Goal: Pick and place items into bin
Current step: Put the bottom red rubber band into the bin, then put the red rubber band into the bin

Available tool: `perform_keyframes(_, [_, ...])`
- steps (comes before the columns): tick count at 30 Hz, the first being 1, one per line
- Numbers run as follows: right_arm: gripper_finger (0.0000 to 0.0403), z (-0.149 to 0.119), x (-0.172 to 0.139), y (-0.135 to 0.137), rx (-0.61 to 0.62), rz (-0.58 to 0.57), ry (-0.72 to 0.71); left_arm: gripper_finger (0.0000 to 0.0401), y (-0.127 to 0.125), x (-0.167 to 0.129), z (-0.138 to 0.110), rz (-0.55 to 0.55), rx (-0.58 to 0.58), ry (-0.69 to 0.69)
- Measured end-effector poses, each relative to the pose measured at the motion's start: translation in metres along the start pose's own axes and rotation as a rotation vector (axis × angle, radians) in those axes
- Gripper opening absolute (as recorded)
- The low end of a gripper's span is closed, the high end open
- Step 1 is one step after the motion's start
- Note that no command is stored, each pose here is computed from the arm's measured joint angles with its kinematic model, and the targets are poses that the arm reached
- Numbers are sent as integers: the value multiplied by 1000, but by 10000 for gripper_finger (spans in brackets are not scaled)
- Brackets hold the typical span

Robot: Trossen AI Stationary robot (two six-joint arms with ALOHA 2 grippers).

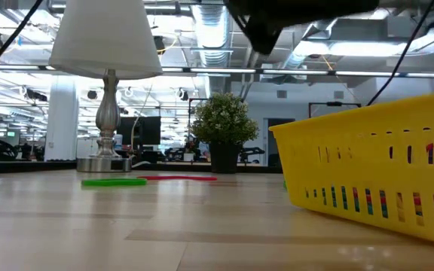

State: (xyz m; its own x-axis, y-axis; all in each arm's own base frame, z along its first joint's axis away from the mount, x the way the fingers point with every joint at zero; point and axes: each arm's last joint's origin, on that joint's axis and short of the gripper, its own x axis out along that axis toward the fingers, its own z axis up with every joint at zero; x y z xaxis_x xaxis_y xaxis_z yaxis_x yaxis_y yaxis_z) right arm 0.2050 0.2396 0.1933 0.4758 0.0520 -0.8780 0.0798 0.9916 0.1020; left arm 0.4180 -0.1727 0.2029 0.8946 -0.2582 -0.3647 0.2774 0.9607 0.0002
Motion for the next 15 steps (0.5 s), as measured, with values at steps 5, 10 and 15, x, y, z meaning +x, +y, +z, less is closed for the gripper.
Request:
perform_keyframes(5, [82, -2, -1, 1, -32, -8, -14, 98, 0, 0, 6, -39, -8, -63])
perform_keyframes(10, [82, -2, -1, 1, -34, -9, -18, 132, 5, -5, 8, 52, -10, -29])
perform_keyframes(15, [82, -1, -1, 2, 17, -3, -21, 130, 27, -43, 28, 451, -149, 54])
